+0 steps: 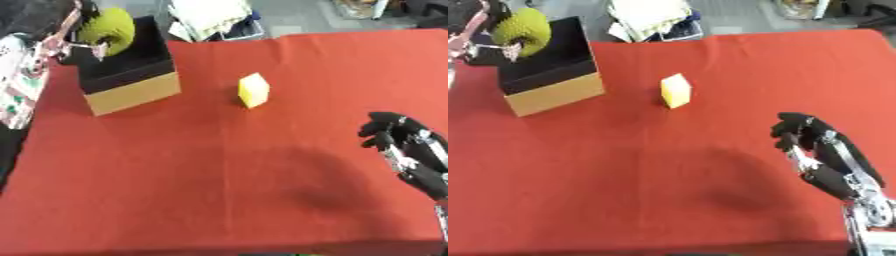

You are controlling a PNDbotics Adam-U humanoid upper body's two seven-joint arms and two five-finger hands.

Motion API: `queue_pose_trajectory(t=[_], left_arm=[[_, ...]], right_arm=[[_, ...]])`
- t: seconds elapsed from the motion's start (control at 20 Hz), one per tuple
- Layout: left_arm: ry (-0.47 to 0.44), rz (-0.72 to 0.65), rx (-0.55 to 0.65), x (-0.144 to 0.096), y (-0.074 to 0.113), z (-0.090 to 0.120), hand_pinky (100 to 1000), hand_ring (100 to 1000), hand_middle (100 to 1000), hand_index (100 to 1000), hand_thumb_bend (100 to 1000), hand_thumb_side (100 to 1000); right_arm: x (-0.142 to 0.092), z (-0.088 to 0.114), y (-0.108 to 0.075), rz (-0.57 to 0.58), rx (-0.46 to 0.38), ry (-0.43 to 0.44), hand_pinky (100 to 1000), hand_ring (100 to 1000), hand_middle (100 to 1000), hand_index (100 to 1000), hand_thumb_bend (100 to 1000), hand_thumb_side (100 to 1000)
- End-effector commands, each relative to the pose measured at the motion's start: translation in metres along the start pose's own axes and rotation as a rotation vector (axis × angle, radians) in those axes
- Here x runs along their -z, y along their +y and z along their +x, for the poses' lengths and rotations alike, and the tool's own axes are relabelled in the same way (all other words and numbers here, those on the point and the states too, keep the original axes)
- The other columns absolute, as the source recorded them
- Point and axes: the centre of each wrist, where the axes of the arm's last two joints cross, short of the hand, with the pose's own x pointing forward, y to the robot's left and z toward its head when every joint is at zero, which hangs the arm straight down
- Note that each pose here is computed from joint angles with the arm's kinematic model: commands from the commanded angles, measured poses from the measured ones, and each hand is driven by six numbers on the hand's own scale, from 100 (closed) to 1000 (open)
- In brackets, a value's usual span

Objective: Pick up objects on the table and place them in the box.

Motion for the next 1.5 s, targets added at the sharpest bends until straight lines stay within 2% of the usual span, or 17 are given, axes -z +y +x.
queue_pose_trajectory(t=[0.05, 0.1, 0.15, 0.2, 0.25, 0.3, 0.35, 0.55, 0.75, 1.0, 1.15, 1.3, 1.5], left_arm=[[0.078, -0.003, 0.032, 0.011, -0.004, -0.012, 695, 650, 693, 889, 192, 265], [0.091, -0.019, 0.043, 0.012, -0.008, -0.012, 733, 711, 765, 927, 230, 338], [0.101, -0.033, 0.053, 0.013, -0.012, -0.013, 752, 745, 801, 945, 283, 435], [0.108, -0.041, 0.062, 0.014, -0.014, -0.013, 760, 760, 818, 953, 310, 494], [0.112, -0.045, 0.068, 0.015, -0.016, -0.013, 763, 764, 823, 955, 316, 508], [0.114, -0.046, 0.072, 0.015, -0.017, -0.013, 779, 796, 859, 970, 358, 588], [0.114, -0.042, 0.073, 0.016, -0.018, -0.013, 779, 808, 872, 976, 375, 630], [0.073, -0.011, 0.066, 0.018, -0.011, -0.008, 777, 805, 857, 966, 380, 603], [-0.042, 0.001, 0.076, 0.024, 0.009, 0.009, 778, 795, 820, 949, 405, 530], [-0.322, -0.096, 0.092, 0.031, 0.037, 0.049, 788, 806, 845, 960, 514, 635], [-0.439, -0.15, 0.11, 0.034, 0.046, 0.075, 782, 798, 842, 958, 550, 677], [-0.512, -0.185, 0.101, 0.035, 0.042, 0.102, 765, 782, 825, 950, 541, 717], [-0.574, -0.221, 0.087, 0.034, 0.023, 0.138, 752, 765, 806, 935, 533, 752]], right_arm=[[0.002, 0.004, -0.004, 0.012, -0.015, -0.016, 636, 715, 660, 834, 100, 470], [0.002, 0.004, -0.004, 0.012, -0.014, -0.016, 636, 715, 660, 834, 100, 470], [0.001, 0.004, -0.004, 0.012, -0.014, -0.016, 636, 714, 660, 834, 100, 470], [0.001, 0.004, -0.004, 0.013, -0.014, -0.015, 636, 714, 660, 834, 100, 470], [0.001, 0.004, -0.004, 0.013, -0.014, -0.015, 636, 714, 660, 834, 100, 470], [0.001, 0.004, -0.004, 0.013, -0.014, -0.015, 636, 714, 660, 834, 100, 470], [0.002, 0.004, -0.004, 0.014, -0.014, -0.015, 636, 714, 660, 834, 100, 470], [0.001, 0.004, -0.005, 0.013, -0.015, -0.012, 636, 714, 660, 834, 100, 470], [0.002, 0.004, -0.005, 0.016, -0.015, -0.012, 636, 714, 660, 834, 100, 470], [0.002, 0.004, -0.004, 0.02, -0.012, -0.011, 635, 714, 660, 834, 100, 470], [0.002, 0.004, -0.003, 0.027, -0.009, -0.011, 635, 714, 660, 834, 100, 470], [0.003, 0.004, -0.002, 0.032, -0.006, -0.013, 635, 714, 659, 834, 100, 470], [0.004, 0.004, 0.0, 0.041, 0.0, -0.017, 635, 713, 659, 834, 100, 470]])
